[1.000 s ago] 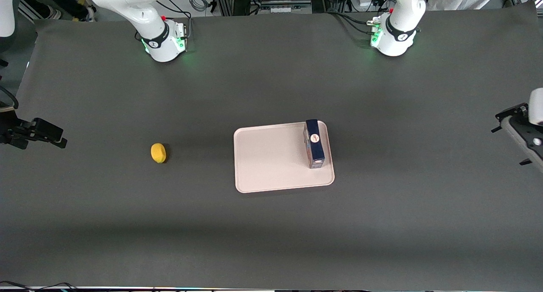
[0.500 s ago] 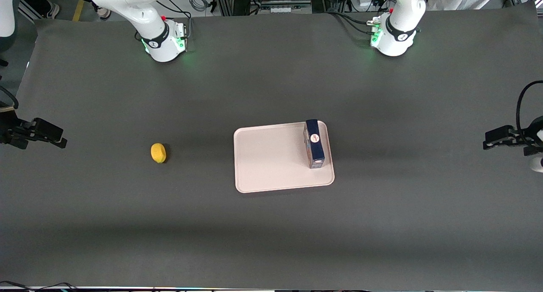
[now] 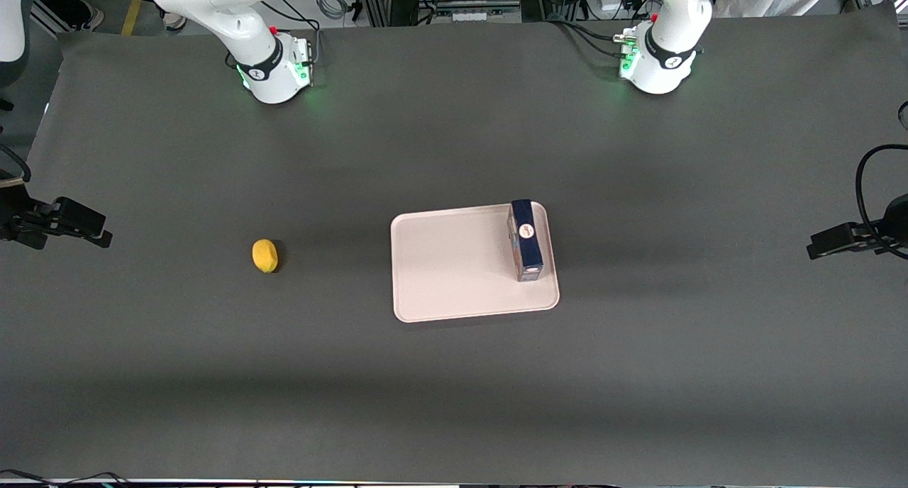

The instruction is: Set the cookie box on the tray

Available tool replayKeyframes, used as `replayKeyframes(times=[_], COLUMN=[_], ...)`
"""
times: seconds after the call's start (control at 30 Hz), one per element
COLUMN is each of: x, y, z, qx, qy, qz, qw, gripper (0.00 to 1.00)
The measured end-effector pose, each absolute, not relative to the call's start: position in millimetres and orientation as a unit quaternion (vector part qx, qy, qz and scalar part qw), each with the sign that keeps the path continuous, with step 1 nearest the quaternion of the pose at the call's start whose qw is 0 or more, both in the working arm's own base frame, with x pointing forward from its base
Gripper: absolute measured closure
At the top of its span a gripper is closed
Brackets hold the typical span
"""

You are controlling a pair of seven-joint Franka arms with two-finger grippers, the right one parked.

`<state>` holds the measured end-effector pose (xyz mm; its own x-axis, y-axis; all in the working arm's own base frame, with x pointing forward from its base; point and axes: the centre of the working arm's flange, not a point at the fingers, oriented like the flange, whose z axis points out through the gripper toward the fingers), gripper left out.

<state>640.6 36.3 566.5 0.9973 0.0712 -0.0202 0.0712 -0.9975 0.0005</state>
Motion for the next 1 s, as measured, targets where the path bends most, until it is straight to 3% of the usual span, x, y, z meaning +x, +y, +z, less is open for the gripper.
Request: replayKeyframes(times=[1.0], x=[635.5], y=[15.7], z=[577.6], qx=[1.0], qy=[0.023], qz=[-0.006], qw=[0.0], gripper=[0.0])
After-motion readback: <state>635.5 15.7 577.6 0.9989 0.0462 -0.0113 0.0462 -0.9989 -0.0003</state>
